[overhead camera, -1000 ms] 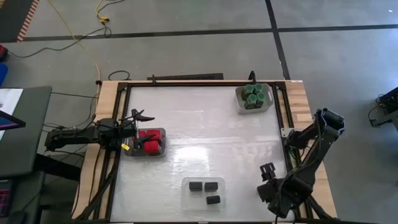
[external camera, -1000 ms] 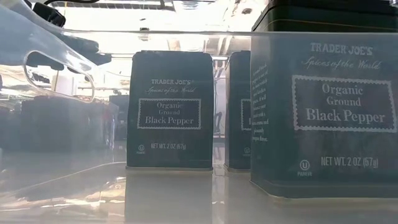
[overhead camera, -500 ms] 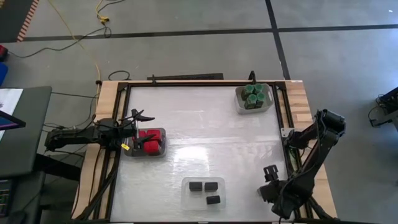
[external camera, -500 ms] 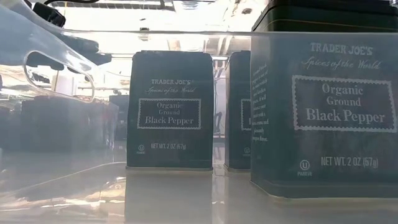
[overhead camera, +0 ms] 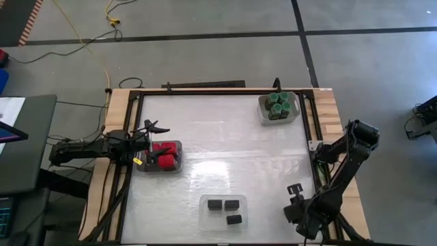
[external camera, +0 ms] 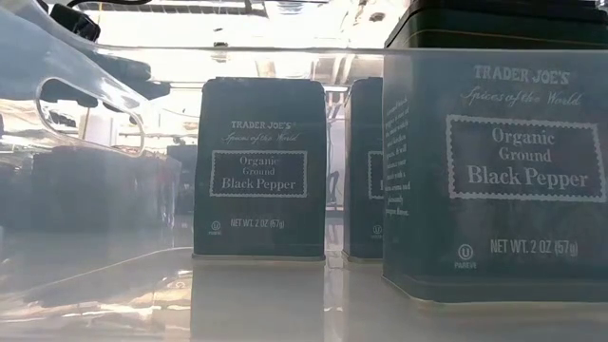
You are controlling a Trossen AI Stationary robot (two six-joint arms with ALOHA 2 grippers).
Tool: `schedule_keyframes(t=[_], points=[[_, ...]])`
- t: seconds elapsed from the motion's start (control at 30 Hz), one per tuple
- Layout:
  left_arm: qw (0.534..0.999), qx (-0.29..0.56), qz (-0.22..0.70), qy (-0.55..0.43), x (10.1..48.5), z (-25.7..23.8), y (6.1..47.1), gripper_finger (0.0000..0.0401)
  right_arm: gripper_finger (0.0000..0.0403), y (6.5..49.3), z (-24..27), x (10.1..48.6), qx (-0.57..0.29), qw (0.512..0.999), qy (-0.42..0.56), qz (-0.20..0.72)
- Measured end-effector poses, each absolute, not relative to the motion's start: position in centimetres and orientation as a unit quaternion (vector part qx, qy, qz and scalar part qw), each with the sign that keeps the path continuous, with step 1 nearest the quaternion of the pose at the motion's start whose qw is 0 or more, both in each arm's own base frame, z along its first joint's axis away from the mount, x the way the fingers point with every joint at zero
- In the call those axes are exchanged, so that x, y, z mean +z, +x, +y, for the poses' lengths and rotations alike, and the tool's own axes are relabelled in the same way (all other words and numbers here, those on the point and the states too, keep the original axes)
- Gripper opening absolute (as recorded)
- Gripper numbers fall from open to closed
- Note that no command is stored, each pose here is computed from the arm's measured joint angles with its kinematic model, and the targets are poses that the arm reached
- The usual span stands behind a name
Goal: Sort spices by type
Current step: Put the black seasoning can into the transparent bin
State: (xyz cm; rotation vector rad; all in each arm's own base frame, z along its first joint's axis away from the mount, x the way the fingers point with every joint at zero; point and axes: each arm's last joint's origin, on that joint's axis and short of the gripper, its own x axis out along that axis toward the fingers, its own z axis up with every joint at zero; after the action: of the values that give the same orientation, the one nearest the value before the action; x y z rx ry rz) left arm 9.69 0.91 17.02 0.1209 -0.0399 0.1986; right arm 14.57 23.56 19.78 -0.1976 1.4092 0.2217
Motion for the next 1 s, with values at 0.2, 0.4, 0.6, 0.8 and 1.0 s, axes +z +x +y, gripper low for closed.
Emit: schedule_keyframes(t=[0.2,0.4,0.6,0.8,1.0], points=[[0.993,0.099,-0.02,0.06,17.0,0.9,9.7,0.0347,0.0141,16.3,23.5,21.6,0.109,0.747,-0.041,0.655],[0.993,0.099,-0.02,0.06,17.0,0.9,9.7,0.0347,0.0141,19.7,22.5,25.8,0.083,0.768,0.012,0.635],[0.993,0.099,-0.02,0.06,17.0,0.9,9.7,0.0347,0.0141,22.9,20.6,31.0,0.055,0.811,0.05,0.58],[0.993,0.099,-0.02,0.06,17.0,0.9,9.7,0.0347,0.0141,27.0,20.1,34.3,0.02,0.825,0.063,0.561],[0.993,0.099,-0.02,0.06,17.0,0.9,9.7,0.0347,0.0141,32.1,21.7,35.5,0.016,0.827,0.054,0.56]])
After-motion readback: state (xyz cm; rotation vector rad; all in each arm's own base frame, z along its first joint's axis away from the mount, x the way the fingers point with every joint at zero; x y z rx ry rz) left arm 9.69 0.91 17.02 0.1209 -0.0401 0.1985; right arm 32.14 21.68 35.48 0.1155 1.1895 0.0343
